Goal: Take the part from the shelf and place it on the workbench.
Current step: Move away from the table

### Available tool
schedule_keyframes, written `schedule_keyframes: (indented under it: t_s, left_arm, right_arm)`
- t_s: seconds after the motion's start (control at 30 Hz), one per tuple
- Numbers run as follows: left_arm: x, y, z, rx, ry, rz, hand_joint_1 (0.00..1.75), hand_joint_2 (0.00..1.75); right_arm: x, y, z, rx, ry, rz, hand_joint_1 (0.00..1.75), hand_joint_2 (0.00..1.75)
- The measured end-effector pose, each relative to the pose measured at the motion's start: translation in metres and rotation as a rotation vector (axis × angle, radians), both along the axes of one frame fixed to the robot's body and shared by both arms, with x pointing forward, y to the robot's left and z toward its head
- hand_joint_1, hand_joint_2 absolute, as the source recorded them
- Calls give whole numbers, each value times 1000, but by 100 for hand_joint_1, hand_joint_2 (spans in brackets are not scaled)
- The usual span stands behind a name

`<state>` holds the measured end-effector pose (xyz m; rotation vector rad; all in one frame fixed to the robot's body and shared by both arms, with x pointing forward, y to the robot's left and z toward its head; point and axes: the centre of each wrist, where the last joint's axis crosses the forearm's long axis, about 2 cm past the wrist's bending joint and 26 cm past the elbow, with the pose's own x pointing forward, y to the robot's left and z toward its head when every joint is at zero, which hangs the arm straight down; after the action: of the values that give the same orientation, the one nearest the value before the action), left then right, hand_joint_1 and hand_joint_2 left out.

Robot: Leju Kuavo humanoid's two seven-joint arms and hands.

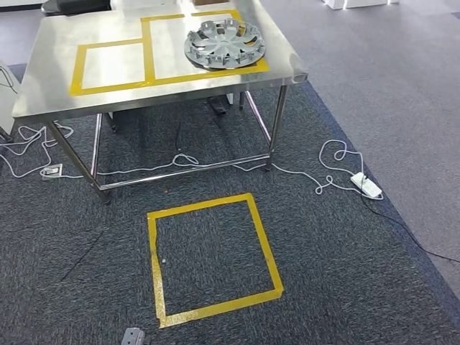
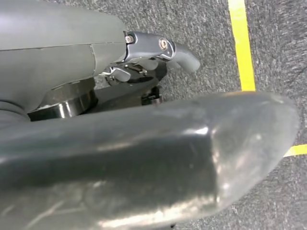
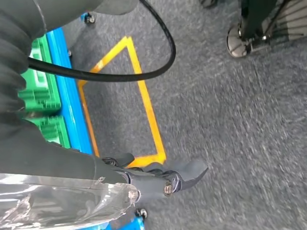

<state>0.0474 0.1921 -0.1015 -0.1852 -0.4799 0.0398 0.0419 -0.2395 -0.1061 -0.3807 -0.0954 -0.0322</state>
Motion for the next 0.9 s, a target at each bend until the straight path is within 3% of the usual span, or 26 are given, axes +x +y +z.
schedule_keyframes:
  t_s: [0.2,0.33,0.9]
  left_arm:
    - [0,0,0,-1,-7,-2,0,0]
    - [0,1,0,-1,-9,-1,0,0]
    - [5,1,0,-12,-5,18,0,0]
  right_arm:
    - [-1,0,0,31,-18,-29,0,175]
    - [-2,-1,-1,47,-30,-41,0,0]
    - [4,2,0,62,-53,17,0,0]
